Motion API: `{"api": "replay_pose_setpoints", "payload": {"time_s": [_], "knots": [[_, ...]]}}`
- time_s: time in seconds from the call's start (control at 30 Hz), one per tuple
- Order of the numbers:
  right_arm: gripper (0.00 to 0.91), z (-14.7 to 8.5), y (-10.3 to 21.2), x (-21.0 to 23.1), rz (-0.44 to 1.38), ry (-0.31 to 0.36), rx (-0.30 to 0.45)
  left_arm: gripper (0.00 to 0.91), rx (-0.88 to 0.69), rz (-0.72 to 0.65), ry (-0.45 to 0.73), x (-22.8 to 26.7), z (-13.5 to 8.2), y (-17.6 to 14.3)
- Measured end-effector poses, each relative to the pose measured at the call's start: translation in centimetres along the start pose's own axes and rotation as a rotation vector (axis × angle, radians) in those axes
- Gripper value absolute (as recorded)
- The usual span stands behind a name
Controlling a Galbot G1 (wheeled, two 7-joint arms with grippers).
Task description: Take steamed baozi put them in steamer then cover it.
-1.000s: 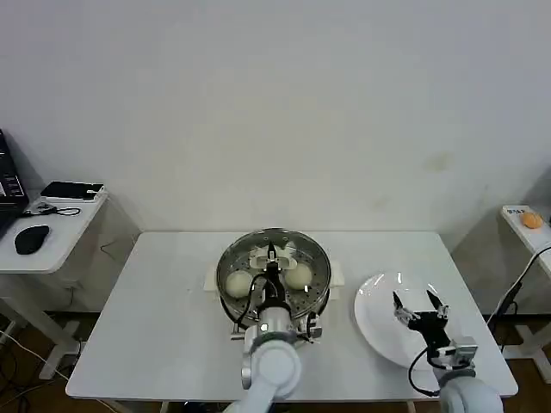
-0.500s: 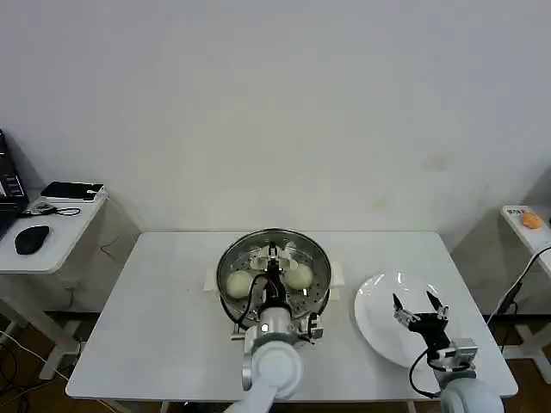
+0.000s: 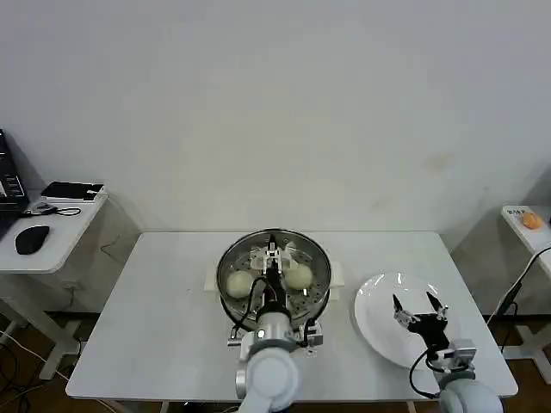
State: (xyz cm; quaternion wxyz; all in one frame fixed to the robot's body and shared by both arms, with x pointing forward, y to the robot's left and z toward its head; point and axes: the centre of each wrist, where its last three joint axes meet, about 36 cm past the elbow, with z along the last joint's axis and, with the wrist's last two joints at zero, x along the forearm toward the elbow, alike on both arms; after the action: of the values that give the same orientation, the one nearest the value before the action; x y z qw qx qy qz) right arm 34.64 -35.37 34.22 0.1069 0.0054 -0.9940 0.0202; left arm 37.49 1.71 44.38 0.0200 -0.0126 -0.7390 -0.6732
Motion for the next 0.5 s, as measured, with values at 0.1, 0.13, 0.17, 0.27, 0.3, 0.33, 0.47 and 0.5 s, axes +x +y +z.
{"api": "replay_pose_setpoints", "payload": {"time_s": [0.1,0.13,0.17,0.27,0.3,0.33,0.47,0.5], "knots": [[0.907,0.1,0.0,0.0,0.000,0.001,0.001,0.907,0.015,0.005,-0.008,0.4,0.1,0.4],[0.907,0.1,0.0,0.0,0.000,0.002,0.001,0.907,0.020,0.007,-0.011,0.5,0.2,0.5],[0.907,0.1,-0.1,0.0,0.000,0.002,0.003,0.907,0.025,0.009,-0.012,0.6,0.3,0.6],[0.907,0.1,-0.2,0.0,-0.001,0.003,0.006,0.907,0.037,0.015,-0.016,1.0,0.5,0.8],[0.907,0.1,-0.2,0.0,-0.001,0.004,0.007,0.907,0.040,0.015,-0.018,1.1,0.6,0.9],[0.907,0.1,-0.3,0.0,-0.001,0.003,0.008,0.907,0.044,0.014,-0.019,1.2,0.7,1.1],[0.907,0.2,-0.4,0.2,0.000,0.004,0.010,0.907,0.055,0.011,-0.020,1.6,1.2,1.5],[0.907,0.2,-0.4,0.2,0.000,0.004,0.010,0.907,0.058,0.010,-0.021,1.7,1.3,1.6]]}}
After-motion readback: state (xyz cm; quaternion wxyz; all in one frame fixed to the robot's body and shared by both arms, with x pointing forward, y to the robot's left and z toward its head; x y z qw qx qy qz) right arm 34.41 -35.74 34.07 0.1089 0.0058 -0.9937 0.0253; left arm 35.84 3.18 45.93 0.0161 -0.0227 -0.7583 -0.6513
